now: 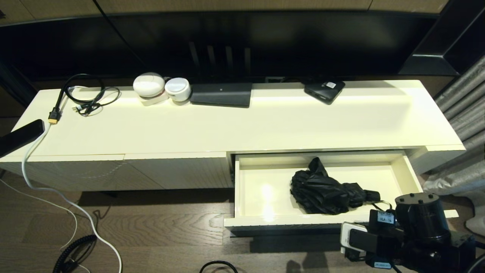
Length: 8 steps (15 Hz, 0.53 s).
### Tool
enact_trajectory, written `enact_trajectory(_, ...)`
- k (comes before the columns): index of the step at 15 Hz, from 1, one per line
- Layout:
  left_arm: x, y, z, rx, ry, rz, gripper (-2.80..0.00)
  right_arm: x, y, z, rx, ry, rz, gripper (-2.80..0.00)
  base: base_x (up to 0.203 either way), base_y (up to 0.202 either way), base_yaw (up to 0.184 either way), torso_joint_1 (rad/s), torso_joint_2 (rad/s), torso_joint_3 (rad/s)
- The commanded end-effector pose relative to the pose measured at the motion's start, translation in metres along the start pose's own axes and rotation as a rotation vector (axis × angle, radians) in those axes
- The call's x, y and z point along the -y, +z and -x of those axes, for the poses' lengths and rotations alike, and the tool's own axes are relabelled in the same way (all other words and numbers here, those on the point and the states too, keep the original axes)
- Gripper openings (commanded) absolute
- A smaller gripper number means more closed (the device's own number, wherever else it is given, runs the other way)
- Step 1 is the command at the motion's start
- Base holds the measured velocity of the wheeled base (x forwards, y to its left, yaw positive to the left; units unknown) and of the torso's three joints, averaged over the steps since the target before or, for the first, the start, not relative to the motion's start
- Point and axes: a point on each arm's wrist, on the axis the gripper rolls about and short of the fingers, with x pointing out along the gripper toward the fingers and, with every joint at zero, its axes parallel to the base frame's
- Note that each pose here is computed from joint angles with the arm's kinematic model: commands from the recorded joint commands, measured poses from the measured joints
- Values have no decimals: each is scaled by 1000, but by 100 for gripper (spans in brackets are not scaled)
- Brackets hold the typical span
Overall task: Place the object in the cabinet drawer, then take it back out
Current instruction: Close the drawer
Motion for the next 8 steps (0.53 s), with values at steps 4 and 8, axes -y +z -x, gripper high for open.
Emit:
enact_trajectory(4,0,0,0,0,1,1,-280,2,1,-11,15,-34,1,-280,0,0,0,0,0,0)
enact_trajectory(8,0,0,0,0,1,1,-280,4,3,-17,27,-61,-2,-280,0,0,0,0,0,0)
